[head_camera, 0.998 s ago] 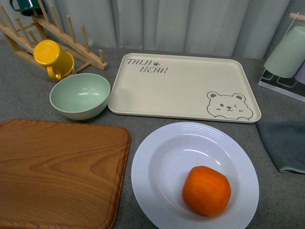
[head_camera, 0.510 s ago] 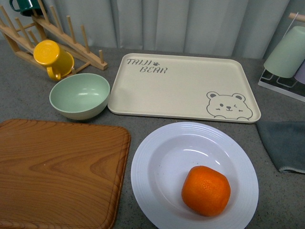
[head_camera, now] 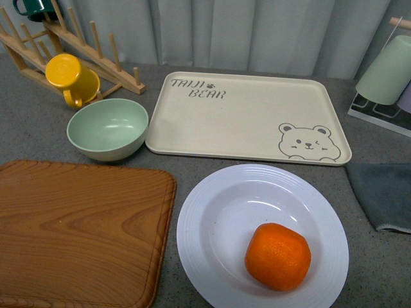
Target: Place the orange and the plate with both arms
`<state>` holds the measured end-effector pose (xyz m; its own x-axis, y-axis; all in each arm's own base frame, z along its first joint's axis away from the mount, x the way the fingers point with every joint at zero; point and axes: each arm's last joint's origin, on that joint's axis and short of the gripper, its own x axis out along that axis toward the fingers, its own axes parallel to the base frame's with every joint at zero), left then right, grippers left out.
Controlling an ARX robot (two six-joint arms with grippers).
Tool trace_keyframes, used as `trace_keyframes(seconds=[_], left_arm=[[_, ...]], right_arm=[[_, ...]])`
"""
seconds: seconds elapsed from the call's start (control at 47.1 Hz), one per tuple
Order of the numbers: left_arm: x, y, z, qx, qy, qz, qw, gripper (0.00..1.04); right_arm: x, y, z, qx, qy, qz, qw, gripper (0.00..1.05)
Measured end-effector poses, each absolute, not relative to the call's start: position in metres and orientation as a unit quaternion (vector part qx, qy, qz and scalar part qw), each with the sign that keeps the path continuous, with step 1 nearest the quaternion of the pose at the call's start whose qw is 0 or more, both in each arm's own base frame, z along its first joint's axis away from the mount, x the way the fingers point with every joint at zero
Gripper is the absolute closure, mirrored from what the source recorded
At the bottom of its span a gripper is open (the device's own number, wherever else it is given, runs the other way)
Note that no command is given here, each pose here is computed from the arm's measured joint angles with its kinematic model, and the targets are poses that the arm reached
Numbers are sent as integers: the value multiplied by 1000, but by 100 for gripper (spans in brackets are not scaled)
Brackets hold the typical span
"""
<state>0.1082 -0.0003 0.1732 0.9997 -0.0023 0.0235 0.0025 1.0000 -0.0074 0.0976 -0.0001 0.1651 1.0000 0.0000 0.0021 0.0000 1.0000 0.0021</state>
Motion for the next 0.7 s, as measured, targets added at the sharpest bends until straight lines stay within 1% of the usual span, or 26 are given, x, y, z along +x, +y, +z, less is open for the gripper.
trace_keyframes(seconds=[0.085,0.149,0.297,0.382,0.403,0.425,0.467,0.552,0.616,0.701], left_arm=[[101,0,168,-4,5,-2,1000,101],[97,0,170,-4,-8,-1,1000,101],[97,0,170,-4,-8,-1,1000,101],[97,0,170,-4,-8,-1,1000,86],[97,0,170,-4,-8,-1,1000,81],[97,0,170,-4,-8,-1,1000,75],[97,0,170,-4,-8,-1,1000,66],[97,0,170,-4,-8,-1,1000,52],[97,0,170,-4,-8,-1,1000,38],[97,0,170,-4,-8,-1,1000,24]], right_arm=[[98,0,165,1,-1,0,1000,9],[98,0,165,1,-1,0,1000,9],[98,0,165,1,-1,0,1000,9],[98,0,165,1,-1,0,1000,9],[98,0,165,1,-1,0,1000,9],[98,0,164,-5,11,11,1000,9],[99,1,162,-19,68,44,997,9],[105,2,154,-27,119,51,991,9],[113,2,153,-25,142,52,988,9],[126,2,154,-13,164,51,985,9]])
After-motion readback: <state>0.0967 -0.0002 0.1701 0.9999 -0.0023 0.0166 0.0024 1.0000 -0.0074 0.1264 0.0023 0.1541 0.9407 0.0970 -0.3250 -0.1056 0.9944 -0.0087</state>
